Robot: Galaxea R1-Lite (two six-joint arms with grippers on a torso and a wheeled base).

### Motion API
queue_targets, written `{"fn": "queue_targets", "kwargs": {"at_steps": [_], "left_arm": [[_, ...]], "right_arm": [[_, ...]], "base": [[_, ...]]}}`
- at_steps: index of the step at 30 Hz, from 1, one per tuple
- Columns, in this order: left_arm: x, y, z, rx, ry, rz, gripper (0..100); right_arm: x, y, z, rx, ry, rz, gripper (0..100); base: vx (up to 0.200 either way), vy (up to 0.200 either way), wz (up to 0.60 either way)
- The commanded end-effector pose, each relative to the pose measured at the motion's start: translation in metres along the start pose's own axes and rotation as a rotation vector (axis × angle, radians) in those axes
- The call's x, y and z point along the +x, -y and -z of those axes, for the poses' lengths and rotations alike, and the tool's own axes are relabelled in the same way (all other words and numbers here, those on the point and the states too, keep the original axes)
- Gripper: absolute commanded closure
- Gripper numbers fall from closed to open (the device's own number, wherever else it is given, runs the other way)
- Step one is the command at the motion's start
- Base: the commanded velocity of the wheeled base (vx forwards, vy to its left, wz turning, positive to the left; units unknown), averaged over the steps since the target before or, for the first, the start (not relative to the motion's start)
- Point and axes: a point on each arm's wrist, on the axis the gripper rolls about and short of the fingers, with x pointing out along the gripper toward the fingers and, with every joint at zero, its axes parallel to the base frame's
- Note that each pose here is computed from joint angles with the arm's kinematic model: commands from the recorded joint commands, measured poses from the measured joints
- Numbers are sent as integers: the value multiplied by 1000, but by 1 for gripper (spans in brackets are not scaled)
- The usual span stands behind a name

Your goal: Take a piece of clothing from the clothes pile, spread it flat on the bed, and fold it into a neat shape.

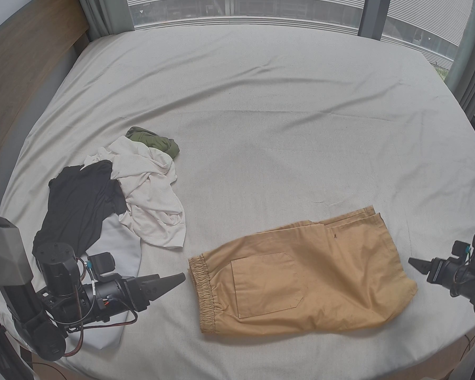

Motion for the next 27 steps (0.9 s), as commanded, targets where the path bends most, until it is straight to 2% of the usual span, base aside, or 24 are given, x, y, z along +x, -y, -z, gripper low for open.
{"fn": "queue_targets", "kwargs": {"at_steps": [1, 3, 5, 8, 12, 20, 27], "left_arm": [[1, 2, 5, -4, -22, 4, 0], [1, 1, 7, -8, -34, 2, 0], [1, 0, 9, -12, -41, -2, 0], [1, 0, 12, -18, -59, -6, 0], [4, -5, 18, -33, -86, -25, 0], [15, -17, 31, -61, -153, -55, 0], [28, -16, 42, -58, -208, -34, 0]], "right_arm": [[-4, -8, -32, -52, 141, -91, 0], [5, -24, -46, -81, 173, -181, 0], [7, -30, -48, -93, 179, -209, 0], [17, -57, -52, -144, 181, -323, 0], [21, -75, -51, -171, 169, -392, 0], [26, -76, -50, -174, 160, -397, 0], [25, -78, -51, -177, 166, -404, 0]], "base": [[0, 0, 0], [0, 0, 0], [0, 0, 0], [0, 0, 0], [0, 0, 0], [0, 0, 0], [0, 0, 0]]}}
